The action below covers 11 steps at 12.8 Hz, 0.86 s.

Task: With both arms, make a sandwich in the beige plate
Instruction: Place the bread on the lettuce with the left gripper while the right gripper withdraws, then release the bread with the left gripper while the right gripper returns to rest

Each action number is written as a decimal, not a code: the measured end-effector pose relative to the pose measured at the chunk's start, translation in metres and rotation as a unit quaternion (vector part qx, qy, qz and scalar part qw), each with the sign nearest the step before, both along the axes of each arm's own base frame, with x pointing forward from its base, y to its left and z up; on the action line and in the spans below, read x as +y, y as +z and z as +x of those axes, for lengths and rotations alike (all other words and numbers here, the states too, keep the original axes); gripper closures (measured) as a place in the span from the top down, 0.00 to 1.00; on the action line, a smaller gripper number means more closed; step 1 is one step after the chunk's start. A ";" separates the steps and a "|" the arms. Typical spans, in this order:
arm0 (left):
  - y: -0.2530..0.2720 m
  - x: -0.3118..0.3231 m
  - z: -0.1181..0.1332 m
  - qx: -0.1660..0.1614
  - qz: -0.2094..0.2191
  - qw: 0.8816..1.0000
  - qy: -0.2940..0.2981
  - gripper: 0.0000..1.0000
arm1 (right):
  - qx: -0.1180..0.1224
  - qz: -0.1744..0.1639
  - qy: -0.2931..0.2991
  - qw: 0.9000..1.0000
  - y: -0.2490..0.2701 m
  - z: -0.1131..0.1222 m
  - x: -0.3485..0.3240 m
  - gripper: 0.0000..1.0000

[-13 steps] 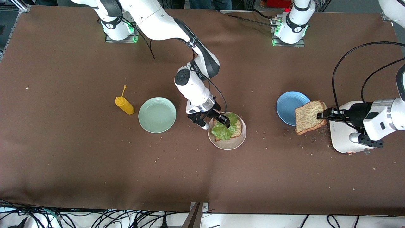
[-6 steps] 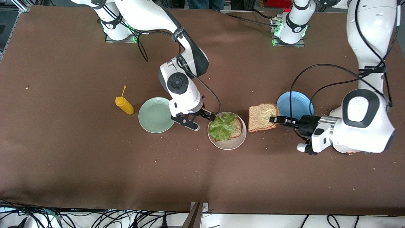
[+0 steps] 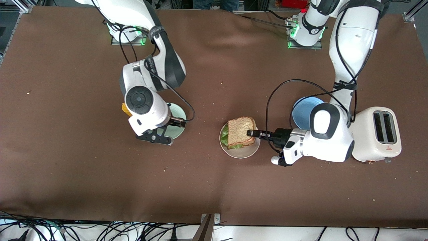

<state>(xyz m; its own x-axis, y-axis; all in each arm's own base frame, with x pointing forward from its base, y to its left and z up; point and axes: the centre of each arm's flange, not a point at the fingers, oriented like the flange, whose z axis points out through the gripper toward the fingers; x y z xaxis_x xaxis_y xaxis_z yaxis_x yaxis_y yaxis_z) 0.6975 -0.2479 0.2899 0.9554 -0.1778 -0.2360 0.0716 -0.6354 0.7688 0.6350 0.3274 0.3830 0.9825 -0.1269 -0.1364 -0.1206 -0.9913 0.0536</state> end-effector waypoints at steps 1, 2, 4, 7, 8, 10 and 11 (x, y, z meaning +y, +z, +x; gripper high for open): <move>-0.009 -0.005 -0.001 0.001 0.004 1.000 0.002 0.12 | 0.008 -0.003 0.018 1.000 0.015 0.002 -0.019 1.00; -0.018 -0.009 -0.002 0.003 0.007 1.000 0.003 0.12 | 0.010 -0.002 0.034 0.999 0.032 0.005 -0.038 1.00; -0.033 -0.011 -0.004 0.010 0.012 1.000 0.005 0.12 | 0.002 0.006 0.058 0.998 0.066 0.009 -0.072 1.00; -0.050 -0.007 -0.011 0.026 0.018 0.999 0.007 0.11 | 0.020 0.025 0.079 0.996 0.093 0.005 -0.104 1.00; -0.053 -0.006 -0.012 0.028 0.019 0.999 0.009 0.17 | 0.035 0.037 0.083 0.995 0.098 0.001 -0.111 1.00; -0.059 -0.004 -0.013 0.031 0.022 0.999 0.011 0.41 | 0.070 0.080 0.089 0.990 0.110 -0.007 -0.130 1.00; -0.062 -0.002 -0.012 0.030 0.024 0.999 0.015 0.52 | 0.077 0.090 0.093 0.989 0.119 -0.010 -0.143 1.00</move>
